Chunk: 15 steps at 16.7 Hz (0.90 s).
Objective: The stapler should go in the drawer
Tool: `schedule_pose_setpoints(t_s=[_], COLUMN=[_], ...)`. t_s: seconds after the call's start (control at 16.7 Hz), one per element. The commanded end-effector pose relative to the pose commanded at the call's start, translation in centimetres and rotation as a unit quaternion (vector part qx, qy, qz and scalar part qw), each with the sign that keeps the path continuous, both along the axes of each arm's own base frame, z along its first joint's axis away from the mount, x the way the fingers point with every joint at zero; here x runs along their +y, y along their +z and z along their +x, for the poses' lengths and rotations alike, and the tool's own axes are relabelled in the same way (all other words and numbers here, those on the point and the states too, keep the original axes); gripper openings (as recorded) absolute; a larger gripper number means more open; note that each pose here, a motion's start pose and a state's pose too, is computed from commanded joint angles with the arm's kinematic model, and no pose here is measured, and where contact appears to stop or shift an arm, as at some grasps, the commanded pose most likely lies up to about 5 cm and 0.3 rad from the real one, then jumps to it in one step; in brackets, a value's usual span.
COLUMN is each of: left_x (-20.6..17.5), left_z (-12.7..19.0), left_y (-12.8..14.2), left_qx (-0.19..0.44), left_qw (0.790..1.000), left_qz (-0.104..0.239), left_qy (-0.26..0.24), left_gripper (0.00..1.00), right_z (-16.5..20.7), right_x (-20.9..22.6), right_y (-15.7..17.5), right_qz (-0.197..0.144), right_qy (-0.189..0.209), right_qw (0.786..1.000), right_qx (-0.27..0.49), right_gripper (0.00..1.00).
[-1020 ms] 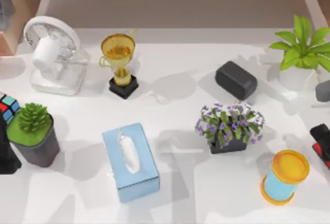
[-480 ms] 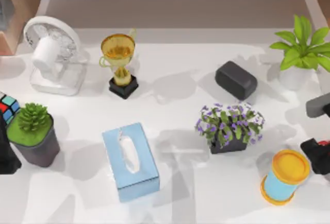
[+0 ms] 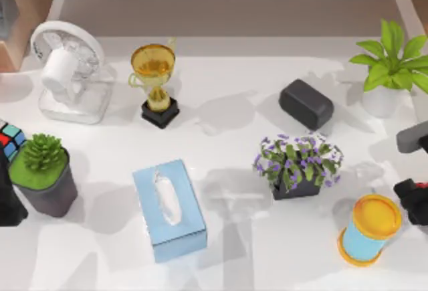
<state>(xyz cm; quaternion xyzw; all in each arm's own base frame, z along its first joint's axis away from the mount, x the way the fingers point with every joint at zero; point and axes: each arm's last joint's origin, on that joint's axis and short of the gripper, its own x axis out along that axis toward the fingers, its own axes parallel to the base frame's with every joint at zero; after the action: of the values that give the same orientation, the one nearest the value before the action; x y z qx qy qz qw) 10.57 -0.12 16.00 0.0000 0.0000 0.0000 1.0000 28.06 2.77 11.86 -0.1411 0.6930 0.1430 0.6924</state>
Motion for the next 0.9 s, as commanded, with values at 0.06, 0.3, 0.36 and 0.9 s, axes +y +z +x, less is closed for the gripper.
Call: schedule_pose_setpoints(t_s=[0.06,0.3,0.36,0.9], left_x=[0.00,0.00,0.00,0.00], left_z=[0.00,0.00,0.00,0.00], left_y=[0.00,0.00,0.00,0.00], left_qx=[0.000,0.000,0.000,0.000], left_qw=[1.000,1.000,1.000,1.000], left_qz=[0.000,0.000,0.000,0.000], left_qy=[0.000,0.000,0.000,0.000], left_gripper=[1.00,1.00,1.00,1.00], right_z=[0.00,0.00,0.00,0.00], right_x=[0.00,0.00,0.00,0.00], right_y=[0.00,0.00,0.00,0.00], right_qz=[0.000,0.000,0.000,0.000], right_qy=[0.000,0.000,0.000,0.000], right_qw=[1.000,1.000,1.000,1.000], right_qx=[0.000,0.000,0.000,0.000], right_gripper=[0.62,0.32,0.25,0.00])
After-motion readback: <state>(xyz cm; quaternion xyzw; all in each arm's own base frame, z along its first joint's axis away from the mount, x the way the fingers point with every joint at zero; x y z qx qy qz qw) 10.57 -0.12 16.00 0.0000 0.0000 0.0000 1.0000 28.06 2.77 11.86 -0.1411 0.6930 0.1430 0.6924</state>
